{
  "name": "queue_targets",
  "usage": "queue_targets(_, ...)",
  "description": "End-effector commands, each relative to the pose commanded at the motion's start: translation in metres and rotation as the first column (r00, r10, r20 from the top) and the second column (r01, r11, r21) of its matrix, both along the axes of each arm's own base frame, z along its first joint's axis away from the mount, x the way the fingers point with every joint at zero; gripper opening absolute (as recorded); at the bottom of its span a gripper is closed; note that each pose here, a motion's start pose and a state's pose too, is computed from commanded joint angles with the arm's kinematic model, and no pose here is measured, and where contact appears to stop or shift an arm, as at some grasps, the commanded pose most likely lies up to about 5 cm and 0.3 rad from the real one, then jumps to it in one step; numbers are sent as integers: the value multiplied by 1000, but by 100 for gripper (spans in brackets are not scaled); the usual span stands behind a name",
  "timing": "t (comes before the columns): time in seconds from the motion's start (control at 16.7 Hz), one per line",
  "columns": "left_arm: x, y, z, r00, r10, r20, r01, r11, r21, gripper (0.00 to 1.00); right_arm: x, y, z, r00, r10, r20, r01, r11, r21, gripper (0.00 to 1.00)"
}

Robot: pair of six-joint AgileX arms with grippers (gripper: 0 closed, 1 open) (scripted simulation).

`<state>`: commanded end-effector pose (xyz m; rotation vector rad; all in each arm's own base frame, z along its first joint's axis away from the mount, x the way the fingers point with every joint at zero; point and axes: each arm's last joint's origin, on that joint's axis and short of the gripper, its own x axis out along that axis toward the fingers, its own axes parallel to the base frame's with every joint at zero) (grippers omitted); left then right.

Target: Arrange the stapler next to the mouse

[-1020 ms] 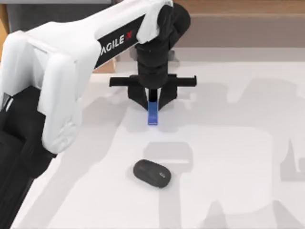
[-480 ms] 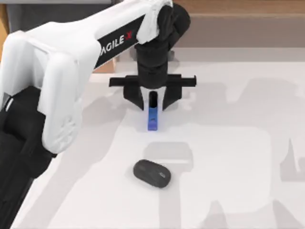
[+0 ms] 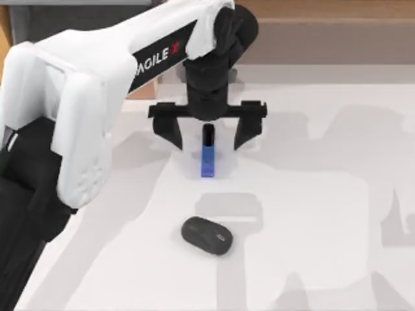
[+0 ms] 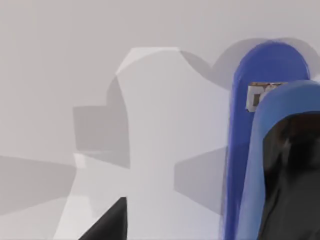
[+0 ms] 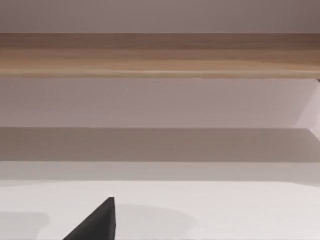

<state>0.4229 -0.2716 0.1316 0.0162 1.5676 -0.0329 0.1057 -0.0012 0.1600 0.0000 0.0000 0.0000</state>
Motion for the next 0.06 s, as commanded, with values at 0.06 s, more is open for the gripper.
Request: queue_targets(0.06, 0, 0, 0, 1000, 0, 0, 0, 1000, 0, 100, 0, 0, 0, 1000, 0, 0, 0, 1000, 0, 100)
